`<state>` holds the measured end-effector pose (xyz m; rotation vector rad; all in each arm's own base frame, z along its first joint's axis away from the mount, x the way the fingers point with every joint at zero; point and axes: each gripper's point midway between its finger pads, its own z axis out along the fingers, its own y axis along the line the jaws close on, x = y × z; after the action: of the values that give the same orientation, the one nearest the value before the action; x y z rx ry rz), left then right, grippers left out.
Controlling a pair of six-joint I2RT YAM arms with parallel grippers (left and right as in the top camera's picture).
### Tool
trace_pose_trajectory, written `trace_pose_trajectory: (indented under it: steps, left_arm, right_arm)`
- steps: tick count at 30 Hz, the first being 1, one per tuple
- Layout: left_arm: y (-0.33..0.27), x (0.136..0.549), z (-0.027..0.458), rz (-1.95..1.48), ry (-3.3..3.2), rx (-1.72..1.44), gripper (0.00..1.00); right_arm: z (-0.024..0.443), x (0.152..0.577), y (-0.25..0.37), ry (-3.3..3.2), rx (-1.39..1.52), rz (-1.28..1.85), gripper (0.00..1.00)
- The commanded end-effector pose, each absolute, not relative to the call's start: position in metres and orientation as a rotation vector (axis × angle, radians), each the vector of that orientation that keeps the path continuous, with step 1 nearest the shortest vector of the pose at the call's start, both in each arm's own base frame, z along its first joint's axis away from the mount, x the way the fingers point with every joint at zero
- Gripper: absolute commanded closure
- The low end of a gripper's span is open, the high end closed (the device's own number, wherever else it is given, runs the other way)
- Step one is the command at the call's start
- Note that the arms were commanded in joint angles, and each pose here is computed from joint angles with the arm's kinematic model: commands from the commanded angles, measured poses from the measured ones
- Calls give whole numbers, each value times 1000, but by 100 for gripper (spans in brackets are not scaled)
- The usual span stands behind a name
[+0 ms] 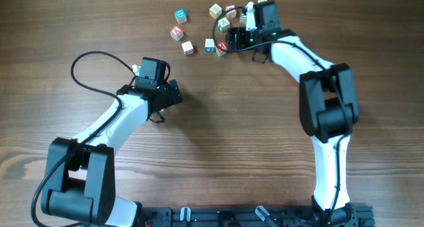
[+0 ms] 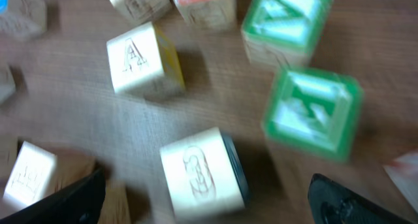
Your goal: Form a circle
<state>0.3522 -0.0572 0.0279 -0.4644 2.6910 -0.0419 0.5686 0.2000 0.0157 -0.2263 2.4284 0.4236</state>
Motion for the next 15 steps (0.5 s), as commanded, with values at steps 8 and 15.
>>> trace_pose_trajectory:
  steps: [8, 15]
  left_arm:
    - [-57, 351, 28, -47, 2689, -484, 0]
    - [-57, 351, 28, -48, 2688, -484, 0]
  right_arm:
    - [-46, 566, 204, 2467, -305, 310, 41]
    - [15, 566, 202, 2436, -268, 327, 80]
